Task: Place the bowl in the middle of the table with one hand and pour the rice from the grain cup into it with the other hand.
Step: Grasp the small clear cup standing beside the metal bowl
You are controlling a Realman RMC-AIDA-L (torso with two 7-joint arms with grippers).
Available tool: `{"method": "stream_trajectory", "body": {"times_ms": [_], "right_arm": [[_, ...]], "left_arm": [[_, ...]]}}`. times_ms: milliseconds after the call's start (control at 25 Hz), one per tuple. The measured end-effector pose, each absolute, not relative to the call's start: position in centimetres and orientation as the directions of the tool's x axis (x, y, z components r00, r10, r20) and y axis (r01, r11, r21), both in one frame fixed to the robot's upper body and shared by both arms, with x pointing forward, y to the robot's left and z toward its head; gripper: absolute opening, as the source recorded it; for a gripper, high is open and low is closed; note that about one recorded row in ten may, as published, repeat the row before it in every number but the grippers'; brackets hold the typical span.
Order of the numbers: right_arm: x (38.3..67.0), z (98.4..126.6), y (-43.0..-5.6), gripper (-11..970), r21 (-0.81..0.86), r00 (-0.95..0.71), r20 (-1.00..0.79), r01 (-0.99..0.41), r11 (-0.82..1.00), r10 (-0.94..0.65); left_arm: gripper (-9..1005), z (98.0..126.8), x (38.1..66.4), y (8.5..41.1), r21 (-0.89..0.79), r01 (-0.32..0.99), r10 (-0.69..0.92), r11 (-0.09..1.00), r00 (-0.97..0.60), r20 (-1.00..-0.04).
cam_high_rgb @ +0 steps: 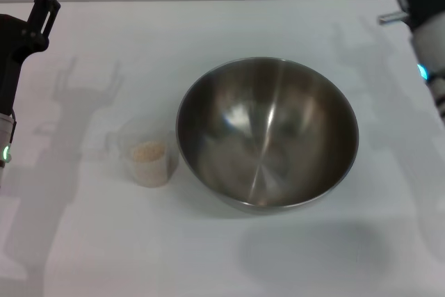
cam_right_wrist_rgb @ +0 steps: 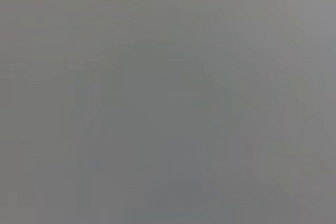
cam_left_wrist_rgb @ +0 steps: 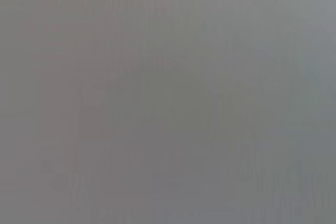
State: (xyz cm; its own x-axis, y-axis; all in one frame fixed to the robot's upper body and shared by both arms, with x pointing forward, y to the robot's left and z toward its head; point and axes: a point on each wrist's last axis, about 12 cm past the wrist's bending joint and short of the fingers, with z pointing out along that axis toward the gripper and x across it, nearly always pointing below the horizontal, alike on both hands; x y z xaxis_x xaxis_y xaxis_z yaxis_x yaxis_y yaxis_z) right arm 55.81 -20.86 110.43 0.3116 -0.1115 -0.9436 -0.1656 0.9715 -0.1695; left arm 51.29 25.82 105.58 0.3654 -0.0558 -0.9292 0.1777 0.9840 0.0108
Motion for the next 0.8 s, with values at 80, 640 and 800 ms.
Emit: {"method": "stream_trajectory", "body": {"times_ms": [80,640,800], "right_arm": [[55.0,109.5,-22.3,508,-0.116,0.339,-0.939,-0.149,0.982,-0.059],[52.0,104.9,-29.9,508,-0.033,0.275,-0.961,0.010,0.999,-0.035],[52.0,104.6,-30.4,508,-0.042,0.250,-0.967,0.014,0.999,-0.044]], "left_arm": [[829,105.5,51.2,25.9,0.011,0.177,-0.055,0.984,0.363,-0.930],[829,103.8,48.2,25.9,0.006,0.200,-0.058,0.980,0.310,-0.949],[829,103.1,46.4,25.9,0.017,0.225,-0.051,0.974,0.291,-0.955]]}}
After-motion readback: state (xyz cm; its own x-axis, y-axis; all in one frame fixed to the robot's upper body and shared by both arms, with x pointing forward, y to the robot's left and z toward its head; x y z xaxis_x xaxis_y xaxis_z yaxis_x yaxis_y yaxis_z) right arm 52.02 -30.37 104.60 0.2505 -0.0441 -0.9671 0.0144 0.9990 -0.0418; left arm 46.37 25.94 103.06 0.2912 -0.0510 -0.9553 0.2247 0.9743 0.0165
